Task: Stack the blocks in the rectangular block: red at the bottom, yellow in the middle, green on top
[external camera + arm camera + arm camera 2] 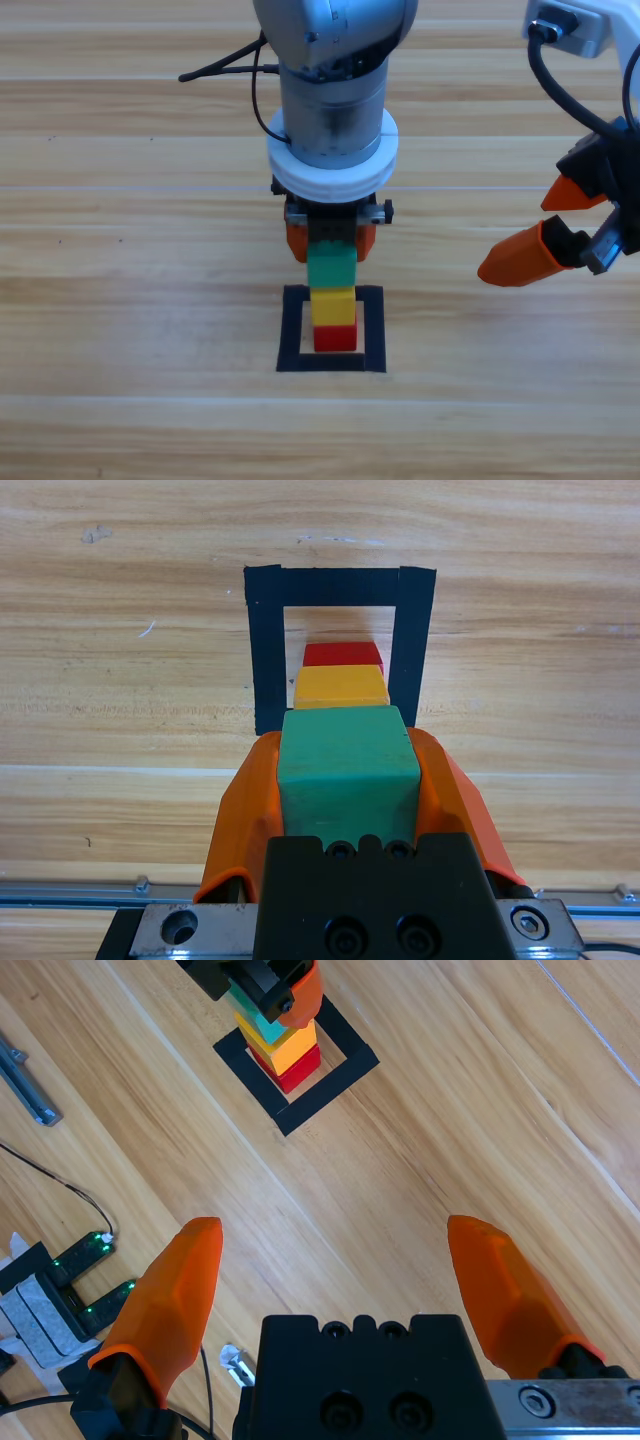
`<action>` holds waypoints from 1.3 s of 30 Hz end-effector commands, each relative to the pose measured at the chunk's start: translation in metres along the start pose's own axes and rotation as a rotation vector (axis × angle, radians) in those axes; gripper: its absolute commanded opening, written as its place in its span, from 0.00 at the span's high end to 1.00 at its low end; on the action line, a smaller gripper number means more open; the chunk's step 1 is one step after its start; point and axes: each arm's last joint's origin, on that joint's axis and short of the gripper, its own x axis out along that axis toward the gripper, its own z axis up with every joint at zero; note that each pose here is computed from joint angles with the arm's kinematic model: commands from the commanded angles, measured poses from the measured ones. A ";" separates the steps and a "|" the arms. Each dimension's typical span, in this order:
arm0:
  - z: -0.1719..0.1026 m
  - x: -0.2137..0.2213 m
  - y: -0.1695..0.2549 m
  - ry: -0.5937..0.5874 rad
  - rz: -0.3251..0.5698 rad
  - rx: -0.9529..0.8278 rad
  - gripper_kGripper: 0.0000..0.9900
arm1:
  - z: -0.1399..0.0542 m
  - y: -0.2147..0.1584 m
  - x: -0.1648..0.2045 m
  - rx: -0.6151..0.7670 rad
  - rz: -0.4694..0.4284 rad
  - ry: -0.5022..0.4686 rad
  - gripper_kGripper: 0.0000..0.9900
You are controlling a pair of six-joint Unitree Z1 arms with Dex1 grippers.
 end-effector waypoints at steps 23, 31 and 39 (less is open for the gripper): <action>-0.013 0.032 -0.018 0.039 0.044 0.021 1.00 | -0.001 -0.008 0.017 0.030 0.007 0.039 0.00; -0.015 0.026 -0.012 0.034 0.041 0.019 1.00 | -0.001 -0.008 0.017 0.029 0.007 0.039 0.00; -0.014 0.025 -0.011 0.029 0.039 0.020 1.00 | -0.001 -0.008 0.018 0.029 0.007 0.041 0.00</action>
